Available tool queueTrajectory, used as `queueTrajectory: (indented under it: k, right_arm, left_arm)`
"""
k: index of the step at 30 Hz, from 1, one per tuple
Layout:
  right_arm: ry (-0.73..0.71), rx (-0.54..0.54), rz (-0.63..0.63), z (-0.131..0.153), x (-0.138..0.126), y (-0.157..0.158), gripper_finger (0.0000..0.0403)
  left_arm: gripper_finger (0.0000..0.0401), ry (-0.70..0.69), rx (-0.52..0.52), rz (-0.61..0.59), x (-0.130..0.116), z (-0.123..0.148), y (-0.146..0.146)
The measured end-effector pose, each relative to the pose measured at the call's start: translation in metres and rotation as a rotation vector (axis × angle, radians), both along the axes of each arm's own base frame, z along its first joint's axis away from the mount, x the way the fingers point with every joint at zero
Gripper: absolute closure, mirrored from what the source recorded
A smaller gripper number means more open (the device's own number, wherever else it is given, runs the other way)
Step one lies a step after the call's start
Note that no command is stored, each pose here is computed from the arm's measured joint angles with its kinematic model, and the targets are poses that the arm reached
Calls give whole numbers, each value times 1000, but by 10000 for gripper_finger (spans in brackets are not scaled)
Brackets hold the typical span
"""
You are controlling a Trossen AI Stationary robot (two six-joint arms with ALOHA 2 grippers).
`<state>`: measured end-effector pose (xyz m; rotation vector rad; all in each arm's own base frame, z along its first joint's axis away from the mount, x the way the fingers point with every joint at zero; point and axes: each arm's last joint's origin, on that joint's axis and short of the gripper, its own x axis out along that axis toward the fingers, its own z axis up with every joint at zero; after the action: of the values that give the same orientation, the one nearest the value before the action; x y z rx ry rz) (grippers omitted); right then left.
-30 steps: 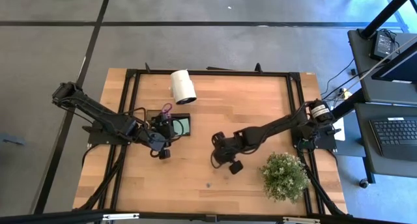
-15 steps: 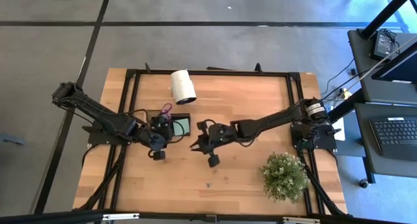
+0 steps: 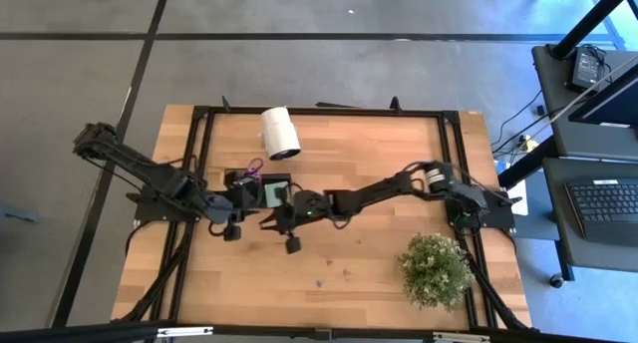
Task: Pick and place office supplies into organizer
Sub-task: Put the blue binder clip into the black desk organizer
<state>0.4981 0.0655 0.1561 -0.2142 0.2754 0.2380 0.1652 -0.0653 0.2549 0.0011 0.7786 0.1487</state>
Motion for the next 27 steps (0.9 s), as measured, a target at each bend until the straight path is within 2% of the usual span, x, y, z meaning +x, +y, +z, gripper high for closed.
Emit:
queueTrajectory:
  k: [4, 9, 13, 27]
  right_arm:
    - [62, -9, 0, -17, 26, 3, 347]
    - [173, -19, -2, -31, 42, 5, 347]
    - [227, -20, -4, -40, 48, 6, 347]
    - [271, 9, -33, -48, 49, 0, 340]
  left_arm:
    - [313, -37, -8, 8, -5, 6, 3]
    - [313, -36, -28, 1, -7, 7, 3]
    - [313, -32, -35, -5, -7, 6, 3]
    - [313, -31, -40, -5, -7, 6, 3]
